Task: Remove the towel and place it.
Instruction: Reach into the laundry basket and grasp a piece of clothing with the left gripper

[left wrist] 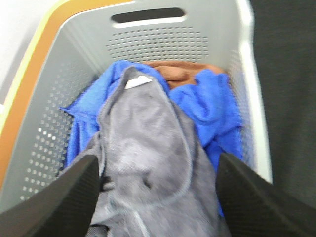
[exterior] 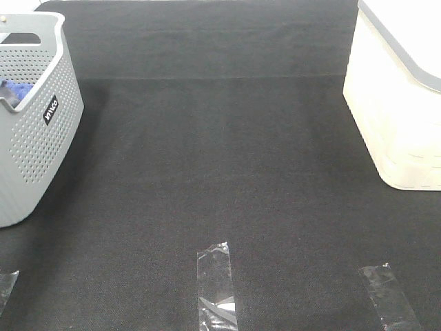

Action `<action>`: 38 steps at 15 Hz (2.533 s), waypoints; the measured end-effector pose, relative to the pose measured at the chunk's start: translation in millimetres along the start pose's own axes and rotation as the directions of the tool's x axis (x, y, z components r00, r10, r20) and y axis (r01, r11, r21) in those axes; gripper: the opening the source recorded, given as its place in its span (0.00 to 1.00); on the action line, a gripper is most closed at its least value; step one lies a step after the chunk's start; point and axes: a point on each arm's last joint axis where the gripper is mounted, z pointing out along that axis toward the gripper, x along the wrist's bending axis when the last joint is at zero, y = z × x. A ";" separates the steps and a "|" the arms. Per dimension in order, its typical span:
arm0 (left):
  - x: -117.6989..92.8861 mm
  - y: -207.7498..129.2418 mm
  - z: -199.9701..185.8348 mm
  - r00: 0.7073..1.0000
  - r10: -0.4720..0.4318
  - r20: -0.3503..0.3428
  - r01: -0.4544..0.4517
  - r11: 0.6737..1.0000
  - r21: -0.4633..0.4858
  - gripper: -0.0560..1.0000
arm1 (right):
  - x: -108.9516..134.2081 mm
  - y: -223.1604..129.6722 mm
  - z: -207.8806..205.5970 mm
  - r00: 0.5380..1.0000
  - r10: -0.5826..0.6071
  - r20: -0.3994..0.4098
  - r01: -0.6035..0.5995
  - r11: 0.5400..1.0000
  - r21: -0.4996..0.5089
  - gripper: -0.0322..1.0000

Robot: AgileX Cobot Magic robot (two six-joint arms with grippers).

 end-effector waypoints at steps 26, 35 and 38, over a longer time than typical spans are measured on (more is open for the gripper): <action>27.3 45.9 234.1 0.994 0.097 -0.044 -0.083 0.965 0.247 0.58 | 0.0 0.0 0.0 1.000 0.000 0.000 0.000 1.000 0.000 0.79; 24.5 28.8 257.4 0.987 0.153 -0.055 -0.131 0.950 0.285 0.58 | 0.0 0.4 0.5 1.000 0.000 0.000 0.000 1.000 0.004 0.79; 24.3 29.8 257.7 0.987 0.153 -0.055 -0.133 0.953 0.273 0.51 | 0.0 0.4 0.5 1.000 0.000 0.000 0.000 1.000 0.004 0.79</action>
